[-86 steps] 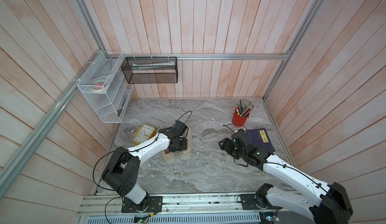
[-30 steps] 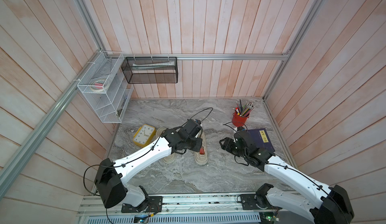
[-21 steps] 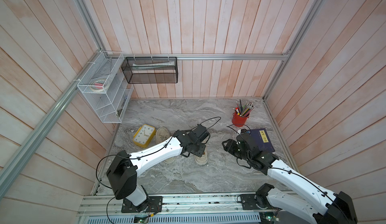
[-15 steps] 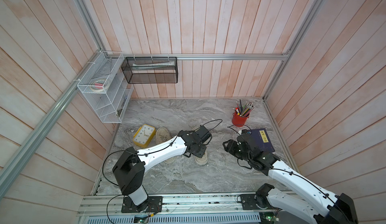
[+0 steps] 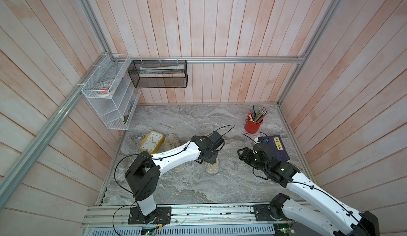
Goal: Remove the insole from the shoe
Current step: Untie the shoelace on the shoe.
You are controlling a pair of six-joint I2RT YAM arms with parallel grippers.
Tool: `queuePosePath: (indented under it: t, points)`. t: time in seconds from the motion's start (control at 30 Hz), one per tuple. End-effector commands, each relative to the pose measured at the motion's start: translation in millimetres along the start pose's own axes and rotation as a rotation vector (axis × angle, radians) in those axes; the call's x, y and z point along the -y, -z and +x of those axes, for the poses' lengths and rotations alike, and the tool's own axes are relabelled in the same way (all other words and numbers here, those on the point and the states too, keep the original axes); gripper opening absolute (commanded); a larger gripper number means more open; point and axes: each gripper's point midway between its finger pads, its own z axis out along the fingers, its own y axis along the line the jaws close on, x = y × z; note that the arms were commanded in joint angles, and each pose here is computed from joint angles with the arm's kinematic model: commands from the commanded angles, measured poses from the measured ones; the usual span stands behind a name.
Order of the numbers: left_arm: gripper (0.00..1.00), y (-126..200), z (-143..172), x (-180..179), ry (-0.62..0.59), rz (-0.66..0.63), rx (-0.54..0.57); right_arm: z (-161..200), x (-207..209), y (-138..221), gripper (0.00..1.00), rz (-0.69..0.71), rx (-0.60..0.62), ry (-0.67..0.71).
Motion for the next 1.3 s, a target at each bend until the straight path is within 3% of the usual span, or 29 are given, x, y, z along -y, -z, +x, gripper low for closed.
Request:
queuePosePath:
  t: [0.0,0.3,0.47,0.63,0.73,0.93,1.1,1.27]
  points:
    - [0.16,0.4,-16.2,-2.4,0.015,-0.011,0.04,0.6,14.9,0.8,0.58,0.048,0.012,-0.001]
    - [0.0,6.3,-27.3,-0.5,0.062,0.091,0.077,0.5,15.4,3.1,0.58,0.042,0.014,0.009]
    - [0.0,13.5,-33.5,-5.3,0.154,0.21,0.109,0.6,7.6,2.4,0.58,0.014,0.003,0.031]
    - [0.0,17.8,-36.8,-12.7,0.271,0.362,0.123,10.9,-24.0,-8.1,0.56,-0.107,-0.085,0.121]
    - [0.0,17.1,-36.0,-16.6,0.308,0.413,0.124,19.6,-49.1,-15.1,0.47,-0.206,-0.133,0.197]
    - [0.0,11.3,-30.5,-17.7,0.328,0.451,0.104,33.1,-87.1,-28.7,0.41,-0.292,-0.19,0.342]
    - [0.0,10.9,-30.0,-19.0,0.351,0.476,0.108,50.4,-104.6,-43.3,0.47,-0.322,-0.262,0.414]
    - [0.0,9.2,-30.1,-22.9,0.363,0.474,0.108,62.4,-109.2,-60.2,0.45,-0.322,-0.29,0.441]
